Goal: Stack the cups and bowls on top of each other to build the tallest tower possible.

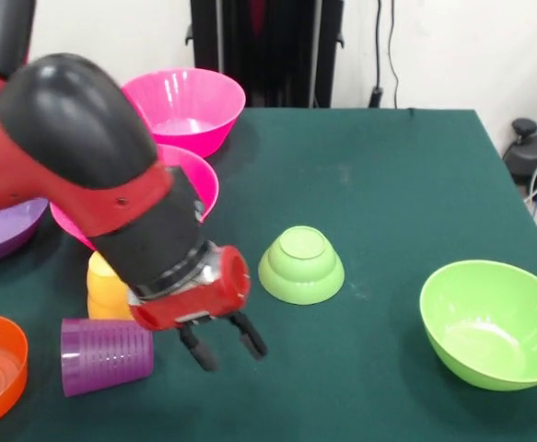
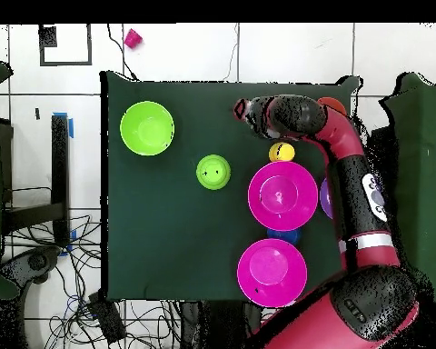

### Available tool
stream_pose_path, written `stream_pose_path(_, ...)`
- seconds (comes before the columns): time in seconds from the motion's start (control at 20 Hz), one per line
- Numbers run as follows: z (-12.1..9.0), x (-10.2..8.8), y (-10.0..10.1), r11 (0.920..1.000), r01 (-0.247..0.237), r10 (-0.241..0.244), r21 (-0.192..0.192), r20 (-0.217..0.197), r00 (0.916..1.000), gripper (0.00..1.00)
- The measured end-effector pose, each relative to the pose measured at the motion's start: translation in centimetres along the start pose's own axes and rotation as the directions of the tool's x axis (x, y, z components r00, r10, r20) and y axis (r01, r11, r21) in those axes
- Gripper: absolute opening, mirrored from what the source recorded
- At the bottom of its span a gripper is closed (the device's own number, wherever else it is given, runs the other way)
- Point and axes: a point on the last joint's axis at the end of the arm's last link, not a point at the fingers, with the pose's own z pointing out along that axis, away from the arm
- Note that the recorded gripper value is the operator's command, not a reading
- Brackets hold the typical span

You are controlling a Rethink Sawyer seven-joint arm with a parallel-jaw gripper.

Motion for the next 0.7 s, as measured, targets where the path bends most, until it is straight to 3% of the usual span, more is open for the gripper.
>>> stream_pose_path(0.1, -0.8, -0.1, -0.8, 0.9998, -0.017, 0.017, -0.009, -0.024, 0.9996, 1.00)
stream_pose_path(0.15, -2.1, -0.4, -2.2, 0.9992, -0.038, 0.037, -0.014, -0.051, 0.9980, 1.00)
stream_pose_path(0.35, -3.6, -0.9, -3.8, 0.9986, -0.052, 0.050, -0.014, -0.065, 0.9966, 1.00)
stream_pose_path(0.7, -6.5, -2.4, -7.5, 0.9999, -0.014, 0.013, -0.005, -0.063, 0.9980, 1.00)
